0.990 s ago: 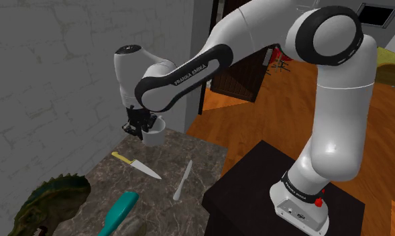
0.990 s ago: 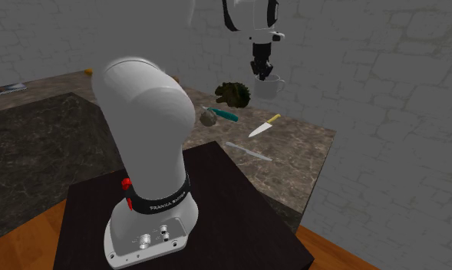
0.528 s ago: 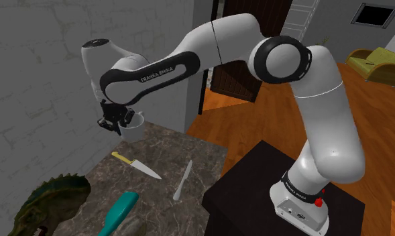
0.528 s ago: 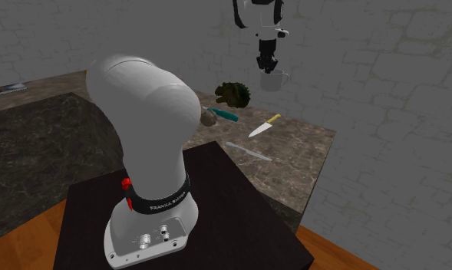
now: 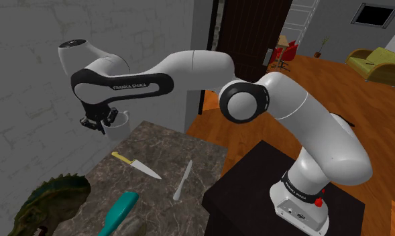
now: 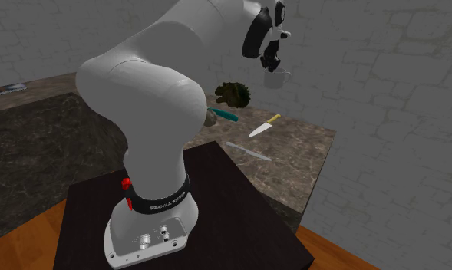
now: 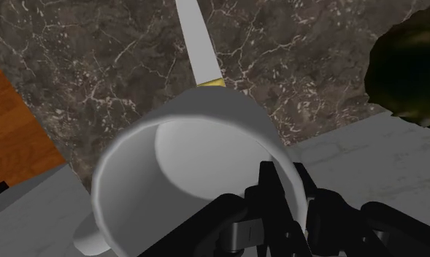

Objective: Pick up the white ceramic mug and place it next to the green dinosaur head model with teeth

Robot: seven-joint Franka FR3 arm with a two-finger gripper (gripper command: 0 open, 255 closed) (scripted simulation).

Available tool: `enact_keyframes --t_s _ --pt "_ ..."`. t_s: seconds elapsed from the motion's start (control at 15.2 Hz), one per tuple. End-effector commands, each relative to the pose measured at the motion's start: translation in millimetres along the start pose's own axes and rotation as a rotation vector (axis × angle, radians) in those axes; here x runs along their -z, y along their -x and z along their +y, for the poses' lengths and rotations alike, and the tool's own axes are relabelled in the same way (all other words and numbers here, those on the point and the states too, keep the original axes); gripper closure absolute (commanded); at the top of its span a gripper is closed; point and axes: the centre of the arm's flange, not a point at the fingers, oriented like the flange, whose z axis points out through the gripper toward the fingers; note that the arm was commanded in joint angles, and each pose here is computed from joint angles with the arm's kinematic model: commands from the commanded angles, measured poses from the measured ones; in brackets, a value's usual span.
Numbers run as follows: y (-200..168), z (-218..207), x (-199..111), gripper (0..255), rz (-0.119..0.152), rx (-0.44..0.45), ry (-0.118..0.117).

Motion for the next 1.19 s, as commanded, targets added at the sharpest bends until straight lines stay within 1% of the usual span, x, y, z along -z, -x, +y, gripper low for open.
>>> enact_keyframes --t_s 0.0,1.12 --pt "0.0 -0.7 -10.4 255 0.001 0.0 0.0" --pt "4.0 -4.8 -100.0 255 0.001 0.0 0.0"
